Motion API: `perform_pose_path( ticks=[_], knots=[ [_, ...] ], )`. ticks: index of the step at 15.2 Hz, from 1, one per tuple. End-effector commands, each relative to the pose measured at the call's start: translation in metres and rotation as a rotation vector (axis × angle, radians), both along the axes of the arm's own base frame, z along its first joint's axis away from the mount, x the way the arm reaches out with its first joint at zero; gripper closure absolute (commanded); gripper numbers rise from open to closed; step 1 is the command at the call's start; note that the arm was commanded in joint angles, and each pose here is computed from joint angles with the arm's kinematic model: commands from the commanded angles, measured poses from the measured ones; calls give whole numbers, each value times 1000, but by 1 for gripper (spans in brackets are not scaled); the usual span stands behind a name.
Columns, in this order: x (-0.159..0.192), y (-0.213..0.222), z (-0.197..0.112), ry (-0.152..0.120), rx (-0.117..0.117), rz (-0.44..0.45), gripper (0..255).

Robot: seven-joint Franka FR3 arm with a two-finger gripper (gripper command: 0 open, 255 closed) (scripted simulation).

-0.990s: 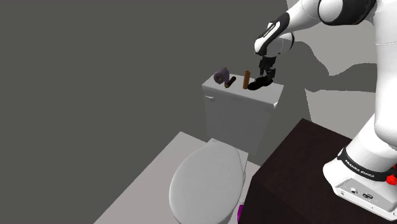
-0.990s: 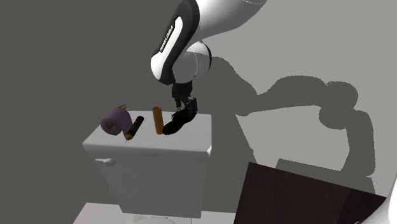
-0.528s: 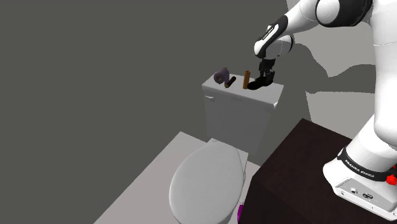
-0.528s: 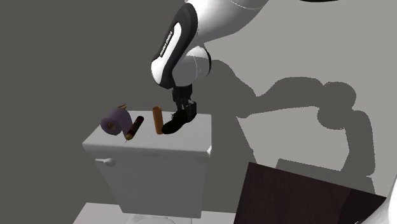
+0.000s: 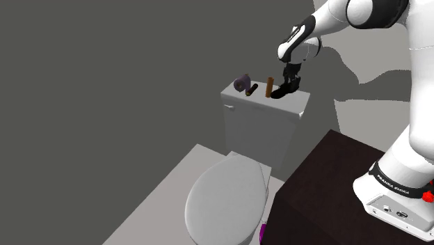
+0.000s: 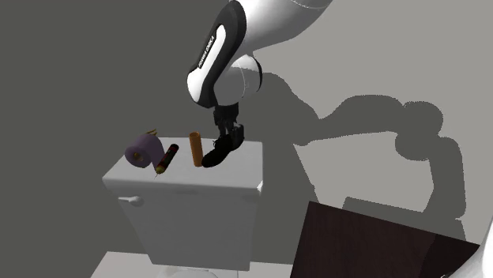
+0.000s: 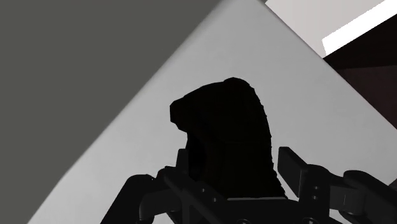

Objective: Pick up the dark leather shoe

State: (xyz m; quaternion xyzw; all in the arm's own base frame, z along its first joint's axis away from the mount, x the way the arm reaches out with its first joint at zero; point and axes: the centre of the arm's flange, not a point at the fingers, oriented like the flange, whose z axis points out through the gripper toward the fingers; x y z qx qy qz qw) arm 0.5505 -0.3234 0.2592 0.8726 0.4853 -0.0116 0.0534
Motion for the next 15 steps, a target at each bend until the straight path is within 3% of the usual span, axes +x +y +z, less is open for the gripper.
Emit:
perform_pose_path(
  ticks=[1,15],
  knots=[
    [0,0,9,0,0,0,255],
    [0,0,73,0,0,0,255]
  ],
)
